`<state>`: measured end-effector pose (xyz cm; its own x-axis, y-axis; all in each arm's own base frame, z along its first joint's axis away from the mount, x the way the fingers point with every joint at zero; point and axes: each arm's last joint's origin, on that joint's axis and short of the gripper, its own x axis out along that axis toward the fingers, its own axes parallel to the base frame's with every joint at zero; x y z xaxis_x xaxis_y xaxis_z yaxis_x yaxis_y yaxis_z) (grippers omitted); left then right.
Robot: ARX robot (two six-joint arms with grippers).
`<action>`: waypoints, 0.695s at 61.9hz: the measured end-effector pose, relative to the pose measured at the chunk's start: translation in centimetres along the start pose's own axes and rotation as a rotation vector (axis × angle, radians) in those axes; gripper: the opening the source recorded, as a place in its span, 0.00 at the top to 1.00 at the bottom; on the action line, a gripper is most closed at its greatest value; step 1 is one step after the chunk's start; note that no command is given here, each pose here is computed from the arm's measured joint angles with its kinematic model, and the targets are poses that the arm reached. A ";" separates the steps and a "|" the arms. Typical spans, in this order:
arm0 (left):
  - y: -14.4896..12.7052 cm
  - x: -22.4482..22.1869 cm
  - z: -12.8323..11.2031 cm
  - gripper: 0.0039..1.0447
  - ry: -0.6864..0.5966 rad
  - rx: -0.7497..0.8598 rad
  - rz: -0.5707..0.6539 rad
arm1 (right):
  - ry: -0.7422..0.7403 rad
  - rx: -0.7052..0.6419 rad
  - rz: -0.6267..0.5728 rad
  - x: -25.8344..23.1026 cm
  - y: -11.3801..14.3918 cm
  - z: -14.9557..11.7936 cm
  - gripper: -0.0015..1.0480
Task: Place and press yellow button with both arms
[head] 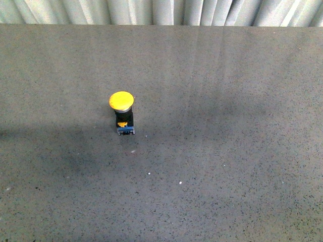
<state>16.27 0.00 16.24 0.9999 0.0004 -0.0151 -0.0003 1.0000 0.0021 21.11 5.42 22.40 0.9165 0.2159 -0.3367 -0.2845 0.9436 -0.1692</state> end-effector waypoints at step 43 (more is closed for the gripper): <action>0.0 -3.5 0.6 0.99 -0.022 0.000 0.000 | 0.269 -0.116 0.263 14.8 10.2 3.2 0.50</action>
<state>12.81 0.00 16.92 1.0000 0.0004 0.0071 -0.0004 1.0000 0.0021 32.62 19.07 18.66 0.7061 0.3581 -0.6110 -0.5436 0.8270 -0.1436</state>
